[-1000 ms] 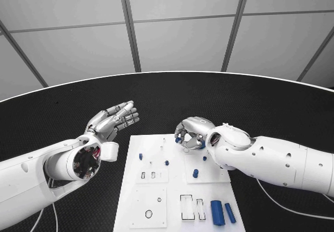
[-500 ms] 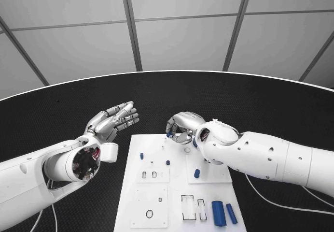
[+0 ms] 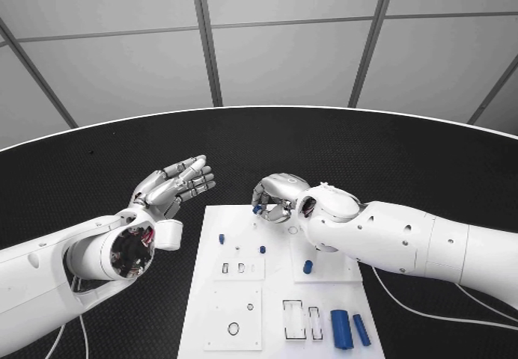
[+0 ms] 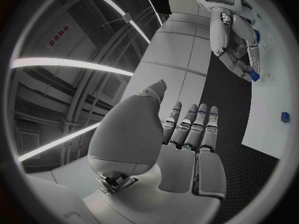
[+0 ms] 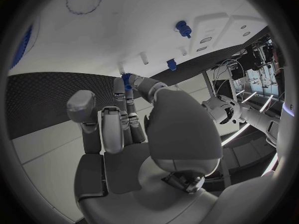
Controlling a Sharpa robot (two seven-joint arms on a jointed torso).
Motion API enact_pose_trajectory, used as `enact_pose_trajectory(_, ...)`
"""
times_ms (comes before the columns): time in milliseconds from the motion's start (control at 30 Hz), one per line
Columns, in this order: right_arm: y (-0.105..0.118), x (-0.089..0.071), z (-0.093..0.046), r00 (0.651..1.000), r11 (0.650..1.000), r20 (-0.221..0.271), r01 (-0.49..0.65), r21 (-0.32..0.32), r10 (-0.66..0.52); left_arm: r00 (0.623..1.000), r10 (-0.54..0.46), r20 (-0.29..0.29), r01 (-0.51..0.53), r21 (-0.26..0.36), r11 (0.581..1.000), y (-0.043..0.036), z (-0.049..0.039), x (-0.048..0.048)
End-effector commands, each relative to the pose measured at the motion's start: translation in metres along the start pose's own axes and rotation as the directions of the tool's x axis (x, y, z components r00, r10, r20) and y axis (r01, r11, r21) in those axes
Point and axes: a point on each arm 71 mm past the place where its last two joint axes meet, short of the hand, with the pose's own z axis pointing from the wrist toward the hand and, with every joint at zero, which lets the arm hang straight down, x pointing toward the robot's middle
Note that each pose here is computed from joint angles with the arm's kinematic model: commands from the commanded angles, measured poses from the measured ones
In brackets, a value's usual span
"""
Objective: Assemble the parts on the task board
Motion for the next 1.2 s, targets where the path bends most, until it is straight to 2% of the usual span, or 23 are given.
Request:
enact_pose_trajectory(33, -0.0005, 0.0004, 0.0005, 1.0, 1.0, -0.004, 0.001, 0.003, -0.001, 1.0, 0.0, 0.0, 0.0, 0.001, 1.0, -0.0004, 0.0001, 0.0001)
enact_pose_trajectory(500, -0.0053, 0.0012, -0.0004, 1.0, 1.0, -0.019, 0.007, 0.023, -0.006, 1.0, 0.001, 0.001, -0.001, 0.002, 1.0, -0.0011, 0.0003, -0.0006)
enact_pose_trajectory(1200, -0.0086, -0.0015, -0.0029, 0.999, 0.999, 0.007, 0.031, 0.036, -0.032, 1.0, 0.002, 0.002, -0.002, 0.002, 1.0, -0.0013, 0.0003, -0.0015)
